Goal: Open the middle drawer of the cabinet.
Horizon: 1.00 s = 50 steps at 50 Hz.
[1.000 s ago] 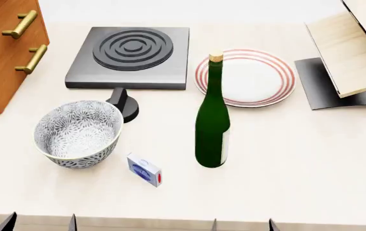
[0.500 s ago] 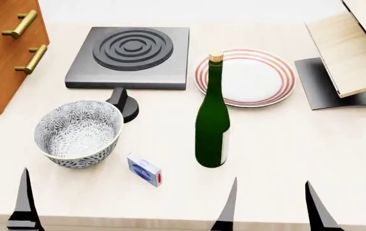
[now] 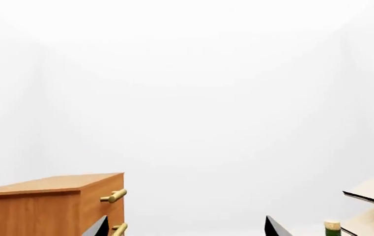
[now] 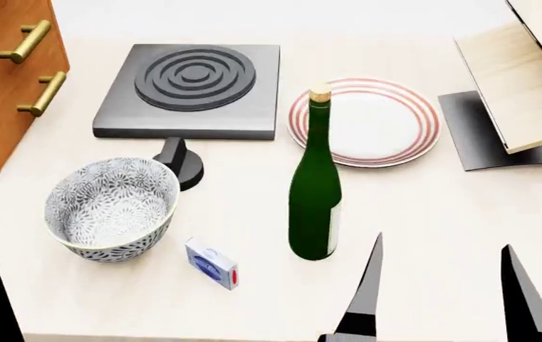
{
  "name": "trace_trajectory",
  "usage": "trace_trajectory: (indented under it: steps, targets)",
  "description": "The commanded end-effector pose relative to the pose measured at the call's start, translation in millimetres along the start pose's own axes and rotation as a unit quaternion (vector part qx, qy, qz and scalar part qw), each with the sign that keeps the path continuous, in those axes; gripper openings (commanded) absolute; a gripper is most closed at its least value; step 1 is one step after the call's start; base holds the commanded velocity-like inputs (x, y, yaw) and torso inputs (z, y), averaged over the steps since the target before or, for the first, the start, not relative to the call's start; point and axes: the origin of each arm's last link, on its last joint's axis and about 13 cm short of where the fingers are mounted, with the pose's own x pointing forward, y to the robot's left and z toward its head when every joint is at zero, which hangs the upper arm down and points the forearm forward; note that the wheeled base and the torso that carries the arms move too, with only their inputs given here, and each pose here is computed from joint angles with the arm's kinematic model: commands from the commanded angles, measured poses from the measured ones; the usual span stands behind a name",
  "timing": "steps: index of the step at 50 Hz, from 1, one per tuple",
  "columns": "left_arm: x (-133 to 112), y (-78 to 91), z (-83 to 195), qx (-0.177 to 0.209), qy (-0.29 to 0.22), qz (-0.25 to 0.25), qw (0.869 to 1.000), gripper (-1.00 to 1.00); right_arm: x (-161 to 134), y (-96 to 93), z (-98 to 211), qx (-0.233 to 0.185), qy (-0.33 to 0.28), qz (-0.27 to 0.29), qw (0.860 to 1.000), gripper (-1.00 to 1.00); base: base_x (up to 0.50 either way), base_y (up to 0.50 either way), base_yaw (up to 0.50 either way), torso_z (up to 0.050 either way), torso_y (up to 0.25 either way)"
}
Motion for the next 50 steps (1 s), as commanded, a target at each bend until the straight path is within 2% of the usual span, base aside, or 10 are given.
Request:
trace_trajectory:
  steps: [1, 26, 45, 50]
  targets:
    - [-6.5, 6.9, 4.4, 0.005, 0.038, 0.032, 0.999, 1.0, -1.7, 1.7, 5.0, -0.007, -0.004, 0.002, 1.0, 1.0, 0.5, 0.0, 0.0, 0.0, 0.0]
    - [-7.6, 6.1, 4.0, 0.009, 0.046, 0.032, 0.998, 1.0, -2.5, 3.2, 6.1, -0.009, 0.003, 0.002, 1.0, 1.0, 0.5, 0.14, 0.0, 0.0, 0.0]
    - [-7.6, 4.9, 3.4, 0.012, 0.048, 0.029, 0.998, 1.0, -2.9, 3.4, 6.4, -0.012, 0.0, 0.004, 1.0, 1.0, 0.3, 0.47, 0.0, 0.0, 0.001]
    - [-7.8, 4.7, 3.1, 0.013, 0.049, 0.029, 0.998, 1.0, -3.1, 1.9, 7.1, 0.009, -0.001, 0.0, 1.0, 1.0, 0.16, 0.31, 0.0, 0.0, 0.0]
